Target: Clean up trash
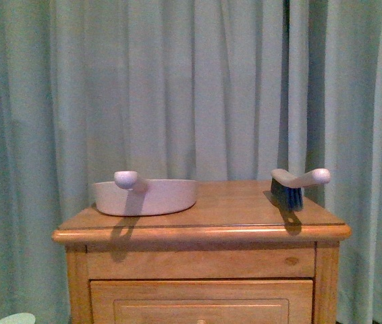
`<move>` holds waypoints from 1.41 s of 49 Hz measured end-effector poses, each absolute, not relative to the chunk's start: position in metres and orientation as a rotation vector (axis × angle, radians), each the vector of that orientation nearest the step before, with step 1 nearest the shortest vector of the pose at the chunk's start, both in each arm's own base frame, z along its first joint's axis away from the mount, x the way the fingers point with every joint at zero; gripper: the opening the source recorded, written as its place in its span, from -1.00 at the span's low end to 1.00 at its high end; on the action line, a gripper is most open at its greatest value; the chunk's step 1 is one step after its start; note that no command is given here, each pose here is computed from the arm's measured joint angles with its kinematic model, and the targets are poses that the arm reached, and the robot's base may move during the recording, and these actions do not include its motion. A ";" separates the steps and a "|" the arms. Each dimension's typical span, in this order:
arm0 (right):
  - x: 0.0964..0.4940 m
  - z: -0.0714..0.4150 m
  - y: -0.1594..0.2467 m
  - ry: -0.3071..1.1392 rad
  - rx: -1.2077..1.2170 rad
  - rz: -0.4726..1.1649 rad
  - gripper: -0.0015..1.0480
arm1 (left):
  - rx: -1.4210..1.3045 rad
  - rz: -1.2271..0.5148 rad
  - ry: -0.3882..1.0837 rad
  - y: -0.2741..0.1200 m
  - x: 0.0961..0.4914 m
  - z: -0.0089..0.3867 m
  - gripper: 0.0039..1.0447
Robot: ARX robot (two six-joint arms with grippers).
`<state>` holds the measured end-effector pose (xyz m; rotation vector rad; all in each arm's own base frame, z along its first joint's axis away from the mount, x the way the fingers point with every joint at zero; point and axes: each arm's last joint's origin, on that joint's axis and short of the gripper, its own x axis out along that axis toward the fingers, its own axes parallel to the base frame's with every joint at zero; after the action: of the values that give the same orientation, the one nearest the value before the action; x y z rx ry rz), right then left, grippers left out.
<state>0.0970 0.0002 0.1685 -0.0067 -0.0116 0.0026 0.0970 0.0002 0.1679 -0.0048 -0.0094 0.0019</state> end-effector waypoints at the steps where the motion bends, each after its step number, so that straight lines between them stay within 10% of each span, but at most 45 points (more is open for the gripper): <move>1: 0.097 0.168 0.000 -0.012 -0.007 0.003 0.86 | -0.004 0.002 -0.009 0.000 0.097 0.168 0.86; 51: 0.097 0.168 0.000 -0.011 -0.004 0.003 0.86 | -0.004 0.002 -0.009 0.000 0.097 0.168 0.86; 57: 0.097 0.168 0.000 -0.012 -0.004 0.002 0.86 | -0.081 0.144 0.229 0.000 0.102 0.171 0.86; 69: 0.097 0.168 0.000 -0.011 -0.004 0.003 0.86 | 0.097 0.004 0.389 -0.035 0.194 0.276 0.86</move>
<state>0.0970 0.0002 0.1684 -0.0036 -0.0113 0.0026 0.1935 -0.0350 0.2760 0.0966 0.3894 0.0044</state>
